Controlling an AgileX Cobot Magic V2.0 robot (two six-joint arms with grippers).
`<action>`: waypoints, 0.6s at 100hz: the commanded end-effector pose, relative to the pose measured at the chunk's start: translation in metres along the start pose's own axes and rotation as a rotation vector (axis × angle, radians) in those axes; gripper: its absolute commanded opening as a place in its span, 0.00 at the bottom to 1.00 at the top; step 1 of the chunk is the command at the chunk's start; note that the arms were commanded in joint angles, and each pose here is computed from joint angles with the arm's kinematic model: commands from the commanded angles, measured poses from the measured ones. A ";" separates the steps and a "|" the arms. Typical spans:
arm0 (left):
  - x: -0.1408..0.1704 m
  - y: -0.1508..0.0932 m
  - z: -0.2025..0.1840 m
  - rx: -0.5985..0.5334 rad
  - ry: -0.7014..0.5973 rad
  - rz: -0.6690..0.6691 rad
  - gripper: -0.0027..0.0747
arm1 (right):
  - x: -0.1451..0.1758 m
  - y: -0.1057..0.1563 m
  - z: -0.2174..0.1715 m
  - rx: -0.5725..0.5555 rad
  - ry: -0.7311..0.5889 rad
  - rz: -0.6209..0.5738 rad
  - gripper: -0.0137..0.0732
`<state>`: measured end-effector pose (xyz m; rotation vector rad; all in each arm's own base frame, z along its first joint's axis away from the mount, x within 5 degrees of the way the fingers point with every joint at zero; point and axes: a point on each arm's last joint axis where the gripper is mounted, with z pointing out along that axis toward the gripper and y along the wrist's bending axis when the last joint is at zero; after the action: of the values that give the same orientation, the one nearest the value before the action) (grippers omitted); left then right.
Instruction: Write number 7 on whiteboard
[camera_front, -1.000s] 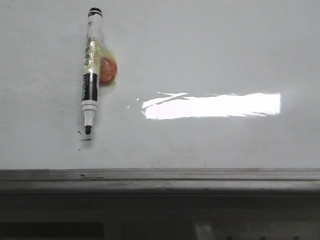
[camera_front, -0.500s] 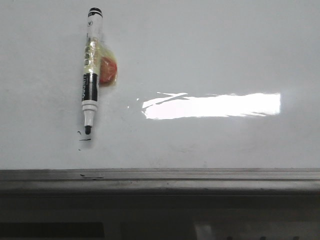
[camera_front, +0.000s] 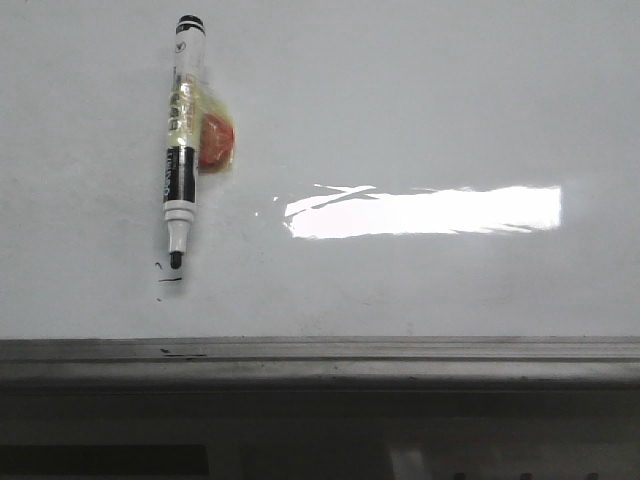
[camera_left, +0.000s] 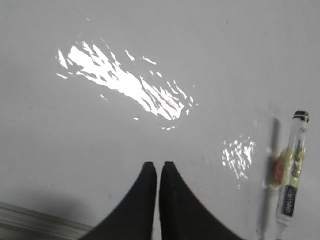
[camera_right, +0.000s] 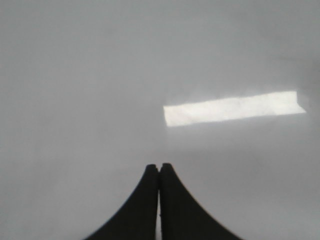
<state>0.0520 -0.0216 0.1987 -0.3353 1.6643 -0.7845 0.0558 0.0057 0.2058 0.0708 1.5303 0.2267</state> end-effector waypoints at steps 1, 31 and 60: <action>-0.003 0.003 -0.001 0.023 -0.087 -0.098 0.01 | -0.009 -0.002 -0.002 0.011 -0.142 0.111 0.11; -0.018 -0.014 -0.007 0.088 -0.111 -0.144 0.01 | -0.036 0.005 -0.007 -0.033 -0.170 0.342 0.11; -0.063 -0.061 -0.008 0.068 -0.011 0.247 0.01 | -0.096 0.029 -0.020 -0.114 0.014 -0.079 0.11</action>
<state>0.0434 -0.0253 0.2595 -0.1610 1.6117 -0.7452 0.0333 0.0139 0.2773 0.0261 1.5209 0.3607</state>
